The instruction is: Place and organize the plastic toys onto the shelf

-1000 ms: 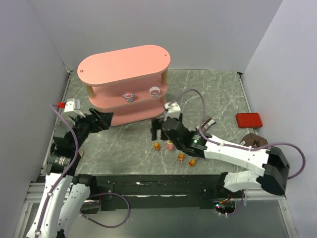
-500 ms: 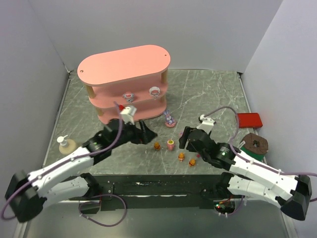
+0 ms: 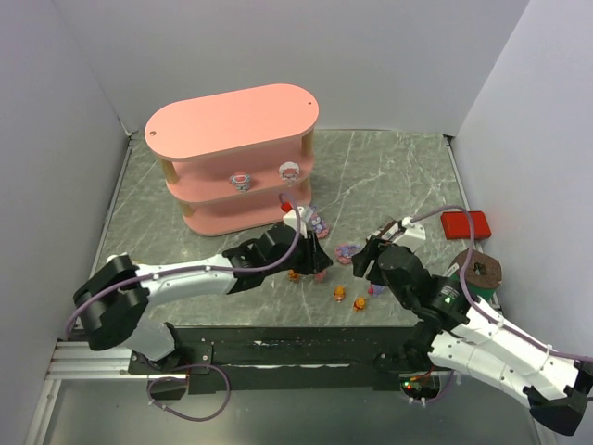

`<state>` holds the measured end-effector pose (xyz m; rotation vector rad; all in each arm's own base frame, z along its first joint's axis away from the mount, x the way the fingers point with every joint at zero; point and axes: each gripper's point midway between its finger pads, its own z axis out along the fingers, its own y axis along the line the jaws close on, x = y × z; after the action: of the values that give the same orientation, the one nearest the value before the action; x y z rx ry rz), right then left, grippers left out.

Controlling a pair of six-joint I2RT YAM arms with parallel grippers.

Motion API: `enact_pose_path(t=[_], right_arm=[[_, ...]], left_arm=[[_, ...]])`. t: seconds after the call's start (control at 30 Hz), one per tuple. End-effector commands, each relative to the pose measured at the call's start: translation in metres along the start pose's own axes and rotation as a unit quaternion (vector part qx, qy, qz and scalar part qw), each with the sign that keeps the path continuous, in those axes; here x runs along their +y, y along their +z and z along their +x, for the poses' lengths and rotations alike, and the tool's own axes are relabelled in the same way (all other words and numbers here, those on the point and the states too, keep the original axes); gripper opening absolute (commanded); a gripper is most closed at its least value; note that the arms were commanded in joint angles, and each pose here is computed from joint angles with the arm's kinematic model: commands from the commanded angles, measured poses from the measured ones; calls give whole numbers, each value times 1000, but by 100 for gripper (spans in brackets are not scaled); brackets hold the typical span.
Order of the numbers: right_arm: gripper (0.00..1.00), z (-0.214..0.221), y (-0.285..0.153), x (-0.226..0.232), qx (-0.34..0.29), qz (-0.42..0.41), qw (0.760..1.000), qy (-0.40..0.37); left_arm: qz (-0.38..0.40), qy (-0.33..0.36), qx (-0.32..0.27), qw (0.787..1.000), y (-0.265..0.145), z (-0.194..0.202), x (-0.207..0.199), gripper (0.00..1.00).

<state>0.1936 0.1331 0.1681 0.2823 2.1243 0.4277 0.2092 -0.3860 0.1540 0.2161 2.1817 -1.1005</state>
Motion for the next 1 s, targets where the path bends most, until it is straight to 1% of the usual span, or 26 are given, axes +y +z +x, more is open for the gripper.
enact_pose_path(t=[0.0,0.07,0.13,0.17,0.3,0.47,0.6,0.77,0.97], right_arm=[[74,-10,-4,-10,-23,11,1000,4],[74,-8,-4,-12,-23,11,1000,4],[74,-7,-4,-12,-22,9,1000,4],[74,-6,-3,-13,-21,9,1000,4],[74,-3,-1,-14,-19,10,1000,4],[74,-4,-2,-16,-20,15,1000,2],[74,-5,-2,-17,-23,15,1000,2],[74,-3,0,-17,-22,15,1000,2],[74,0,3,-14,-17,7,1000,3]], left_arm=[[51,-13,3,999,12,1,-33,33],[48,-11,24,998,20,17,-31,30],[40,-12,30,999,25,25,-26,26],[31,-12,39,999,30,34,-19,25],[16,-12,36,999,39,45,-3,25],[-18,-1,27,999,51,53,21,21],[-46,8,16,999,52,54,37,20],[-68,17,27,997,51,63,51,18],[-116,-2,13,993,42,66,75,17]])
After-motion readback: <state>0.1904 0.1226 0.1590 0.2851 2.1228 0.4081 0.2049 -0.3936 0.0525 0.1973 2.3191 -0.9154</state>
